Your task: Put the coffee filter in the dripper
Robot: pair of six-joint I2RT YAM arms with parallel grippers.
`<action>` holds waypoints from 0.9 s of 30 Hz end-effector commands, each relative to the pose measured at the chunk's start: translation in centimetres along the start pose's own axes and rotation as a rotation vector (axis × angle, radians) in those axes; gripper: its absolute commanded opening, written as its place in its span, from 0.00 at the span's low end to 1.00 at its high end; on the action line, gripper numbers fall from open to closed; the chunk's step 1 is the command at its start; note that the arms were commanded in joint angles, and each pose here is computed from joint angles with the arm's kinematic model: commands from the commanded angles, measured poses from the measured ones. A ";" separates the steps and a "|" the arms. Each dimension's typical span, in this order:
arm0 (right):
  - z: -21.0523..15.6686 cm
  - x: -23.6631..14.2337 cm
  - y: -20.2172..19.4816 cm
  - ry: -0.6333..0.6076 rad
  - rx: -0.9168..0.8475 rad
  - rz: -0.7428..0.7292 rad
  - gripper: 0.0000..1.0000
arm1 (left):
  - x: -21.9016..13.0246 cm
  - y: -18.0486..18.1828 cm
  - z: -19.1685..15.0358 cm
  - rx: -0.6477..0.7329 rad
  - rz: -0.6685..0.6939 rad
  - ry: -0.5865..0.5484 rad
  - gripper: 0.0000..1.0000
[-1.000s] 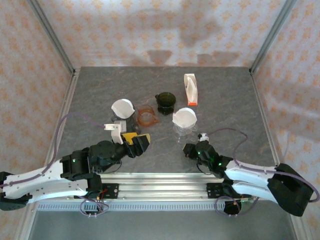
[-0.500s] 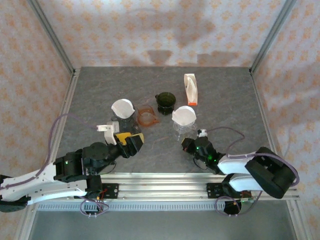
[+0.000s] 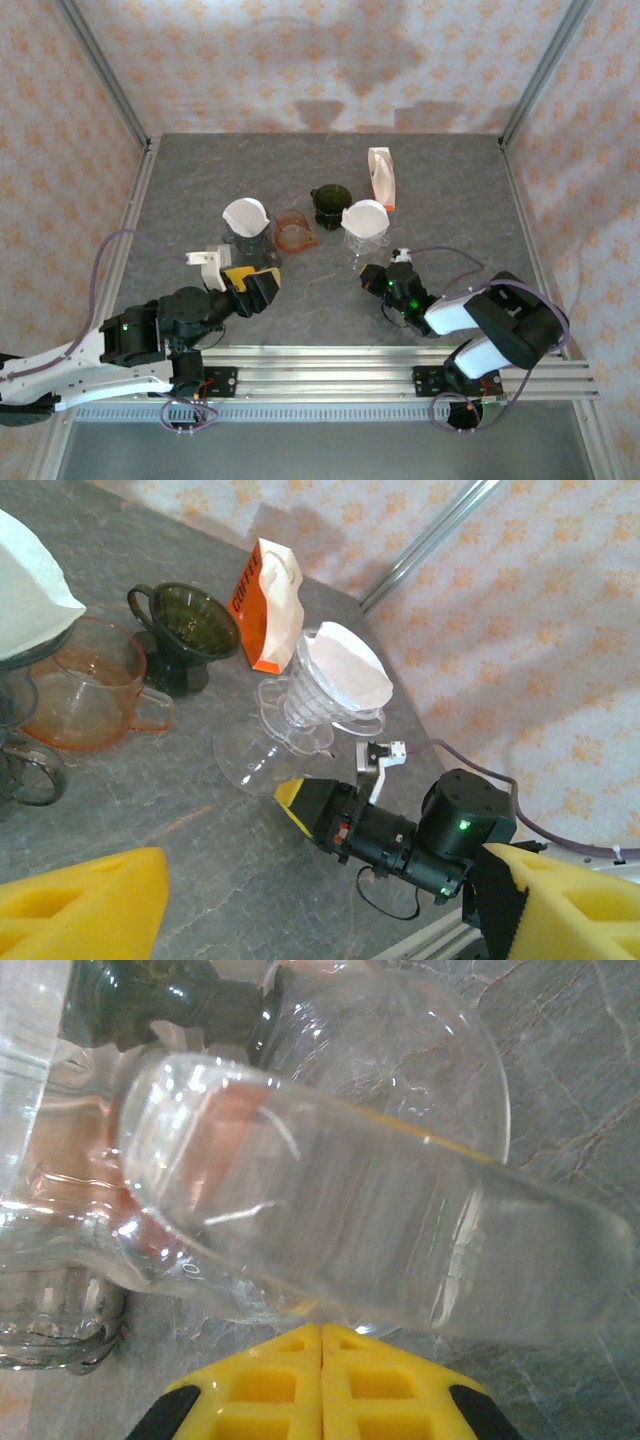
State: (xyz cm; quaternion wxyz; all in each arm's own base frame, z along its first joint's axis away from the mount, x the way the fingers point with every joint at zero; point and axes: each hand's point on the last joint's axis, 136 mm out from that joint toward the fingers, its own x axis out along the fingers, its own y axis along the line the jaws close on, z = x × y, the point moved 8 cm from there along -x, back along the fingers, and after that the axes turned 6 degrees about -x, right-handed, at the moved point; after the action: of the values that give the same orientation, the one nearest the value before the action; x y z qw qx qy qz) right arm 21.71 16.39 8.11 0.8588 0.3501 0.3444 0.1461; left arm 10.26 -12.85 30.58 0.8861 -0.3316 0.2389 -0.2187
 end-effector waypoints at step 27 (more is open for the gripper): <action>-1.7 -7.2 12.6 0.155 -0.606 -0.021 0.59 | -3.6 3.7 2.1 0.024 0.138 -0.116 0.82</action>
State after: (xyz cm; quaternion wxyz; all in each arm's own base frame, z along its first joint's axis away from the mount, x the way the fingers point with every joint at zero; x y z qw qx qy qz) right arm 15.18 21.76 19.78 0.8810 0.1552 0.3461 0.2827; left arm 9.65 -8.51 30.17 0.9109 -0.3138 0.2177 -0.1563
